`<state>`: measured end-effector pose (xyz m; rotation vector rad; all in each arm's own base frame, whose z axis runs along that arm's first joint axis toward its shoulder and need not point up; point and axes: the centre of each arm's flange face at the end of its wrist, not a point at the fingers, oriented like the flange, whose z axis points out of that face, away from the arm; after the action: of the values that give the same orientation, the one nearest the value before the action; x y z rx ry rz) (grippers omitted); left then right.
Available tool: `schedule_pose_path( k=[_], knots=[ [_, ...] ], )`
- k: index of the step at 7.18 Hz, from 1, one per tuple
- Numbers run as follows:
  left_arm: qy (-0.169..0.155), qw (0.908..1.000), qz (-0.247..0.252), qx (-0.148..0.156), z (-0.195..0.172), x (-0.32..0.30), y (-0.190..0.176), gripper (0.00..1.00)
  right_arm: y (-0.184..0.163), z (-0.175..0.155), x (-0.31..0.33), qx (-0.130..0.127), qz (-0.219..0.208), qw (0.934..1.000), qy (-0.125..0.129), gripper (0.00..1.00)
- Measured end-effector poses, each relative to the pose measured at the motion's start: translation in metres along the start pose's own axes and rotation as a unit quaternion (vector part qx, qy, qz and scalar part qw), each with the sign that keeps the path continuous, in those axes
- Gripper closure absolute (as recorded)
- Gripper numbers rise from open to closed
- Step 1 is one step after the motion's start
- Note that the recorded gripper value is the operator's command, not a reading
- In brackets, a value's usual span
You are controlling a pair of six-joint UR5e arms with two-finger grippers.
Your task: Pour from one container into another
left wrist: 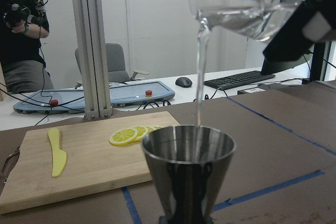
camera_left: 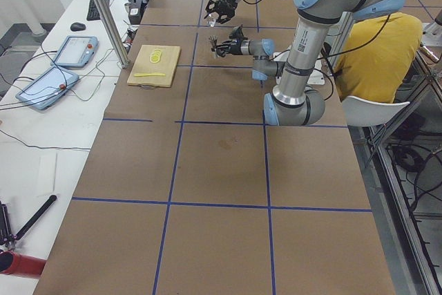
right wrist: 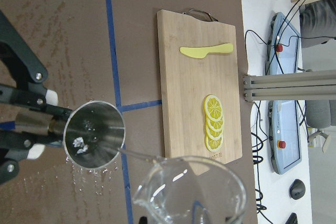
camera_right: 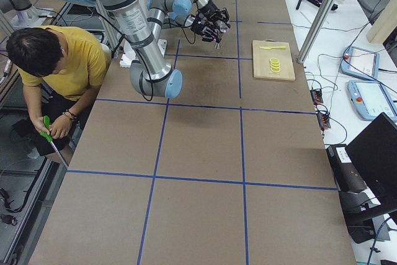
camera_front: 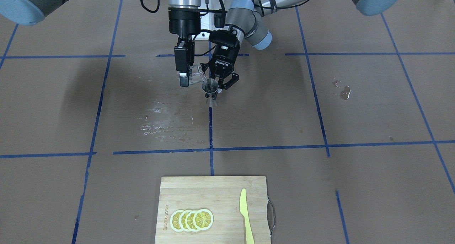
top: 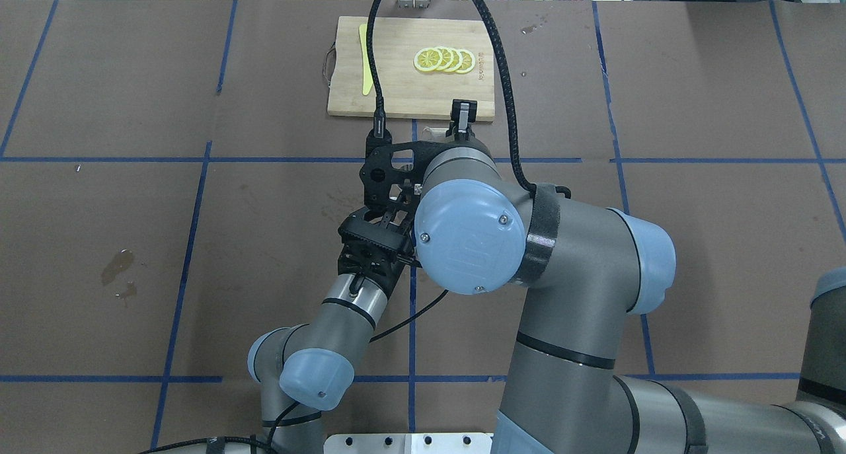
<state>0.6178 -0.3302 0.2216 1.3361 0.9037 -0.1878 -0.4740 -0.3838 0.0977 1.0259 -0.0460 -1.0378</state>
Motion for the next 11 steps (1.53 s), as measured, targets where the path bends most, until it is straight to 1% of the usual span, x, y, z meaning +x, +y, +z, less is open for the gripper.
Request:
schedule_pose_path(
  k=[1, 2, 3, 4, 5, 6, 7, 8, 9, 10, 11],
  knots=[
    [0.000, 1.0000, 0.000, 0.000, 0.000, 0.000, 0.000, 1.00, -0.001, -0.001, 0.001, 0.006, 0.027, 0.9996, 0.001, 1.00],
    [0.000, 1.0000, 0.000, 0.000, 0.000, -0.001, 0.000, 1.00, 0.000, 0.000, -0.001, 0.020, 0.078, 0.9968, 0.001, 1.00],
    [0.000, 1.0000, 0.000, 0.001, -0.001, -0.001, 0.000, 1.00, 0.005, 0.003, -0.005, 0.037, 0.138, 0.9897, 0.000, 1.00],
    [-0.001, 1.0000, 0.000, 0.002, -0.001, -0.003, 0.000, 1.00, 0.010, 0.005, -0.006, 0.053, 0.193, 0.9798, -0.001, 1.00],
    [-0.002, 1.0000, -0.002, 0.004, -0.004, -0.008, -0.001, 1.00, 0.015, 0.005, -0.005, 0.066, 0.252, 0.9655, -0.004, 1.00],
    [0.000, 0.9999, -0.009, 0.009, -0.010, -0.015, -0.009, 1.00, 0.026, 0.005, -0.006, 0.079, 0.325, 0.9424, -0.011, 1.00],
    [0.002, 0.9997, -0.017, 0.015, -0.014, -0.022, -0.018, 1.00, 0.040, 0.005, -0.007, 0.087, 0.394, 0.9148, -0.019, 1.00],
    [0.002, 0.9996, -0.022, 0.019, -0.016, -0.028, -0.024, 1.00, 0.055, 0.007, -0.010, 0.085, 0.457, 0.8849, -0.025, 1.00],
    [0.001, 0.9994, -0.026, 0.023, -0.015, -0.033, -0.029, 1.00, 0.076, 0.013, -0.015, 0.074, 0.514, 0.8545, -0.025, 1.00],
    [-0.003, 0.9993, -0.027, 0.025, -0.013, -0.040, -0.031, 1.00, 0.103, 0.020, -0.022, 0.058, 0.567, 0.8215, -0.020, 1.00],
    [-0.010, 0.9994, -0.021, 0.025, -0.012, -0.055, -0.027, 1.00, 0.129, 0.028, -0.028, 0.044, 0.619, 0.7844, -0.004, 1.00]
  ],
)
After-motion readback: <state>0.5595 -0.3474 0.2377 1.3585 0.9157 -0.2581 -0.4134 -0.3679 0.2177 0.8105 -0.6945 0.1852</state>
